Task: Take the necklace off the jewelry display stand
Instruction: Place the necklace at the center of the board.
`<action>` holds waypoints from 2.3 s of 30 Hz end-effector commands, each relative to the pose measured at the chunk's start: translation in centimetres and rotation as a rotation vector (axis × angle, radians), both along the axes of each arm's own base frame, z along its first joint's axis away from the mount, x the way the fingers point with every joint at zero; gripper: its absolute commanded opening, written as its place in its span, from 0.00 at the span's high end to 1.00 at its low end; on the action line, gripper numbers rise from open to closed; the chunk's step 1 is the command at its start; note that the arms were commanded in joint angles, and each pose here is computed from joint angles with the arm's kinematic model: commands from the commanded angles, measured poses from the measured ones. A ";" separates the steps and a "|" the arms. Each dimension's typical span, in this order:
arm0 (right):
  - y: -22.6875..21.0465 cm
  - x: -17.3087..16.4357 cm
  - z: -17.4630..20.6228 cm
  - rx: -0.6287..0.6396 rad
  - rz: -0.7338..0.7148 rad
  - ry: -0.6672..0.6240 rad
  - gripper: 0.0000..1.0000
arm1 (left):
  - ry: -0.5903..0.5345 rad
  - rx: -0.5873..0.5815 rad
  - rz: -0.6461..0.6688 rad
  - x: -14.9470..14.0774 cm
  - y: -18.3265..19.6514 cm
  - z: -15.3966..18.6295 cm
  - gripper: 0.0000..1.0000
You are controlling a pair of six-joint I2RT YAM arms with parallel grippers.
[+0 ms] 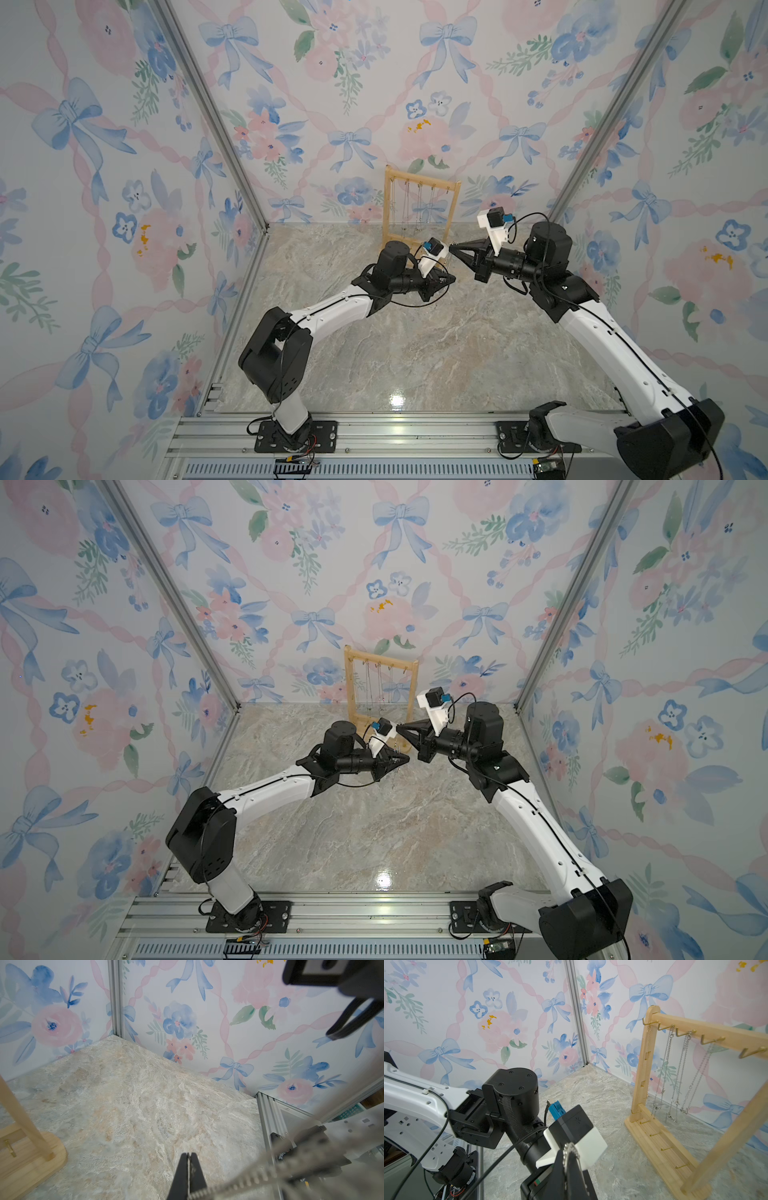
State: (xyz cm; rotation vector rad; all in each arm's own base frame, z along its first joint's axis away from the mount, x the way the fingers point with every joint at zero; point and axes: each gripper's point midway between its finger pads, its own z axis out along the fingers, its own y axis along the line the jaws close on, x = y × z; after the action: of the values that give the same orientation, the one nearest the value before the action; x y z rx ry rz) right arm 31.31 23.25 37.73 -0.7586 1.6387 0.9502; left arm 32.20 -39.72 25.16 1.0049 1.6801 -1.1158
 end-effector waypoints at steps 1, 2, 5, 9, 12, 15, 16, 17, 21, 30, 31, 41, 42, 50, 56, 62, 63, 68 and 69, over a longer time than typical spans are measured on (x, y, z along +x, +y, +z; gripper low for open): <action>-0.4 -0.6 0.8 0.016 0.010 -0.027 1.00 | -0.003 -0.018 0.019 0.1 0.1 0.2 1.00; -0.5 -0.7 0.8 0.015 0.008 -0.029 1.00 | -0.001 -0.022 0.025 -0.1 0.1 0.3 1.00; -0.4 -0.7 0.7 0.012 0.011 -0.028 1.00 | 0.014 -0.029 0.057 -0.2 0.7 0.4 1.00; 0.0 -0.8 0.5 0.014 0.042 -0.018 1.00 | 0.042 -0.031 0.145 -0.1 2.1 0.4 1.00; 0.7 -0.8 0.1 -0.001 0.062 -0.013 1.00 | 0.065 -0.029 0.207 -0.4 3.5 0.1 1.00; 2.0 -1.0 -0.4 -0.025 0.100 -0.008 1.00 | 0.098 -0.026 0.261 -1.0 4.9 -0.6 1.00; 2.5 -1.0 -0.7 -0.036 0.115 0.000 1.00 | 0.109 -0.026 0.283 -1.3 5.5 -0.8 1.00; 3.1 -1.0 -1.0 -0.047 0.131 0.007 1.00 | 0.120 -0.024 0.305 -1.6 6.2 -1.1 1.00; 5.2 -0.8 -2.0 -0.076 0.183 0.033 1.00 | 0.154 -0.005 0.410 -2.5 9.1 -2.4 1.00; 11.3 -1.3 -4.5 -0.134 0.366 0.102 1.00 | 0.276 0.065 0.623 -5.2 15.7 -7.5 1.00; 12.0 -1.3 -4.9 -0.139 0.383 0.114 1.00 | 0.294 0.072 0.642 -5.6 16.3 -8.0 1.00; 17.6 -2.7 -9.4 -0.250 0.524 0.242 1.00 | 0.471 0.073 0.766 -9.2 20.8 -12.2 1.00; 17.9 -2.9 -9.7 -0.254 0.529 0.253 1.00 | 0.488 0.071 0.774 -9.6 21.1 -12.6 1.00; 19.9 -5.1 -13.4 -0.295 0.541 0.336 1.00 | 0.594 0.081 0.843 -11.4 22.9 -14.7 1.00; 20.1 -4.3 -16.0 -0.337 0.517 0.375 1.00 | 0.620 0.140 0.909 -11.1 23.8 -16.4 1.00; 20.0 -2.6 -18.6 -0.385 0.486 0.435 1.00 | 0.602 0.188 1.003 -10.0 24.9 -17.3 1.00; 19.9 -2.1 -19.2 -0.395 0.475 0.446 1.00 | 0.594 0.196 1.013 -9.7 25.0 -17.2 1.00; 19.8 -0.6 -21.2 -0.428 0.442 0.494 1.00 | 0.585 0.256 1.030 -8.6 24.7 -17.8 1.00; 19.8 -0.3 -21.5 -0.430 0.437 0.501 1.00 | 0.582 0.270 1.033 -8.3 24.6 -18.0 1.00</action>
State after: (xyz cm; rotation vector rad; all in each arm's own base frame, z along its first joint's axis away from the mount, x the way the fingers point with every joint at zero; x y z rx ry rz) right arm 29.53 43.49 16.44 -1.3122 2.1801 1.2103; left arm 22.97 -15.43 6.93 -0.1633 2.4147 -0.5345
